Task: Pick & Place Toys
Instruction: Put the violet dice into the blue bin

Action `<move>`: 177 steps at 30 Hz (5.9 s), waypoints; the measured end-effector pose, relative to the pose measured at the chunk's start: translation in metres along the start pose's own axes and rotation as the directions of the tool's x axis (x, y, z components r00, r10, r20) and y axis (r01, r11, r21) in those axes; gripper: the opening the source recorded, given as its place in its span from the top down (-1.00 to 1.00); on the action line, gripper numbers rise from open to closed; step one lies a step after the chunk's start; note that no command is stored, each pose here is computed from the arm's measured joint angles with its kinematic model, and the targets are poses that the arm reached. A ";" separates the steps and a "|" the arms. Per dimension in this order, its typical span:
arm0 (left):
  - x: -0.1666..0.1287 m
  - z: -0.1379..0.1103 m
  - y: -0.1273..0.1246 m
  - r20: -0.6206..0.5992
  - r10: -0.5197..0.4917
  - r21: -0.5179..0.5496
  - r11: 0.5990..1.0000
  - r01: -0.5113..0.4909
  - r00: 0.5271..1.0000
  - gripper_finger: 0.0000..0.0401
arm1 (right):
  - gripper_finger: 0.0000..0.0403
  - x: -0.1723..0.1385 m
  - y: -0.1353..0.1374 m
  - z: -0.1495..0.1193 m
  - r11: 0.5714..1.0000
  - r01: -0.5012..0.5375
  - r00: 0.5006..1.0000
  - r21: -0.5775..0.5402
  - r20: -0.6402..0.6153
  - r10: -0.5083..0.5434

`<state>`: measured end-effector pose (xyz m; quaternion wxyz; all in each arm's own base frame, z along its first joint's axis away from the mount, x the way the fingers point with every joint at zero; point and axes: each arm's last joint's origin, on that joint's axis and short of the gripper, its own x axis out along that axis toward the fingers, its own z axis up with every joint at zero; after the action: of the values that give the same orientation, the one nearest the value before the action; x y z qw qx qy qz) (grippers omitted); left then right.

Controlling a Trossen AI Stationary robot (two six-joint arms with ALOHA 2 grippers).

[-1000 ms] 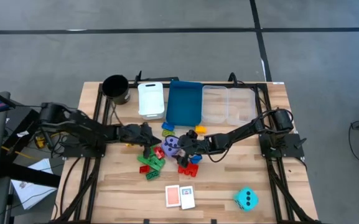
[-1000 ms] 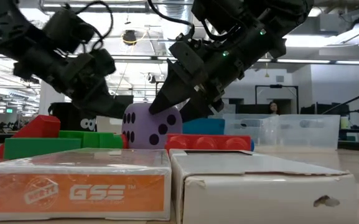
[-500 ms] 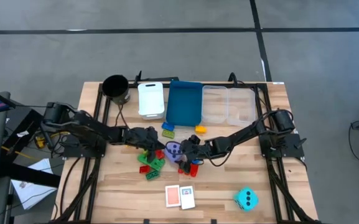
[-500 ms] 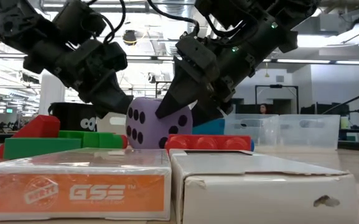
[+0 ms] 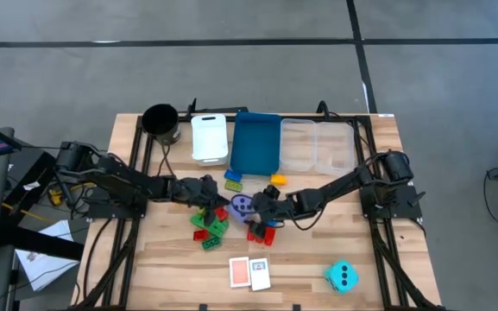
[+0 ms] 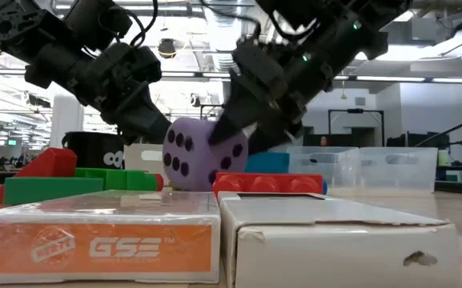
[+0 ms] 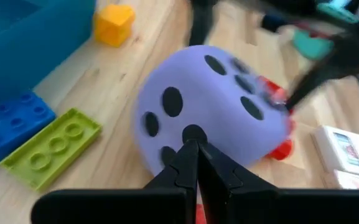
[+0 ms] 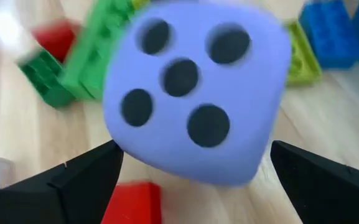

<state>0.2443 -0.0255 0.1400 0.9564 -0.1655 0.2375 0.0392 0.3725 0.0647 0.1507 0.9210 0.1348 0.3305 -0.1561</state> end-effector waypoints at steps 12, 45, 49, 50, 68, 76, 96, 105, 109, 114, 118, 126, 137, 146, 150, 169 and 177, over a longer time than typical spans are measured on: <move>-0.002 -0.013 -0.006 -0.085 0.000 -0.082 0.997 -0.007 0.996 1.00 | -0.98 -0.003 -0.008 0.000 0.990 0.136 0.991 -0.037 0.017 -0.136; -0.016 0.003 -0.021 0.025 -0.061 -0.049 0.997 0.062 0.998 1.00 | -0.98 -0.006 0.004 0.001 0.989 0.093 0.994 -0.113 0.066 -0.086; -0.028 0.009 -0.021 0.023 -0.051 0.001 0.999 0.051 0.998 1.00 | -0.98 -0.005 0.004 0.002 0.990 0.093 0.994 -0.106 0.074 -0.085; -0.031 0.009 -0.020 0.017 -0.035 0.008 0.999 0.035 0.999 1.00 | -0.98 -0.005 0.003 0.003 0.990 0.092 0.993 -0.105 0.077 -0.084; -0.022 -0.014 0.004 -0.138 0.258 0.069 0.966 -0.251 0.956 1.00 | -0.98 0.000 -0.008 0.013 0.995 0.064 0.994 -0.078 0.091 -0.057; -0.015 -0.013 0.002 -0.124 0.193 0.042 0.981 -0.189 0.973 1.00 | -0.98 0.002 -0.011 0.014 0.998 -0.004 0.999 -0.057 0.051 0.007; -0.015 -0.008 0.000 -0.074 0.168 0.025 0.986 -0.167 0.983 1.00 | -0.98 0.006 -0.020 0.019 0.995 -0.017 0.999 -0.101 0.037 0.021; -0.014 -0.006 -0.001 -0.060 0.161 0.021 0.987 -0.160 0.985 1.00 | -0.98 0.008 -0.026 0.021 0.990 -0.076 0.997 -0.119 0.010 0.078; -0.014 -0.006 -0.001 -0.052 0.158 0.018 0.987 -0.157 0.986 1.00 | -0.98 0.008 -0.026 0.022 0.987 -0.105 0.994 -0.119 -0.003 0.106; -0.014 -0.005 -0.002 -0.044 0.153 0.016 0.988 -0.152 0.987 1.00 | -0.98 0.008 -0.026 0.022 0.987 -0.107 0.994 -0.119 0.000 0.108; -0.014 -0.002 -0.003 -0.019 0.141 0.008 0.990 -0.141 0.990 1.00 | -0.98 0.008 -0.026 0.022 0.987 -0.111 0.994 -0.118 0.003 0.112; -0.014 -0.002 -0.003 -0.014 0.140 0.007 0.990 -0.140 0.990 1.00 | -0.98 0.019 -0.032 0.021 0.987 -0.123 0.992 -0.104 0.007 0.124; -0.014 -0.006 -0.002 -0.044 0.151 0.016 0.989 -0.150 0.988 1.00 | -0.92 0.043 -0.031 0.020 0.975 -0.180 0.984 -0.130 -0.022 0.179; -0.015 -0.005 -0.002 -0.048 0.154 0.018 0.988 -0.153 0.987 1.00 | -0.59 0.034 -0.030 0.026 0.976 -0.188 0.982 -0.106 -0.027 0.187; -0.021 -0.003 -0.002 -0.060 0.157 0.021 0.988 -0.156 0.986 0.96 | -0.52 0.034 -0.030 0.027 0.980 -0.188 0.982 -0.062 -0.024 0.187; -0.103 0.034 -0.005 0.155 0.092 -0.009 0.996 -0.092 0.984 0.89 | -0.50 -0.008 -0.022 0.053 0.963 -0.238 0.968 -0.128 0.050 0.246; -0.083 0.024 -0.004 0.064 0.142 0.014 0.990 -0.143 0.988 0.95 | -0.50 -0.068 -0.043 0.080 0.983 0.082 0.987 -0.163 0.152 -0.057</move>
<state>0.1819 -0.0205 0.2004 0.9596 -0.1380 0.2189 0.1105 0.3516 0.0113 0.2483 0.9448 0.0329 0.2784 -0.1694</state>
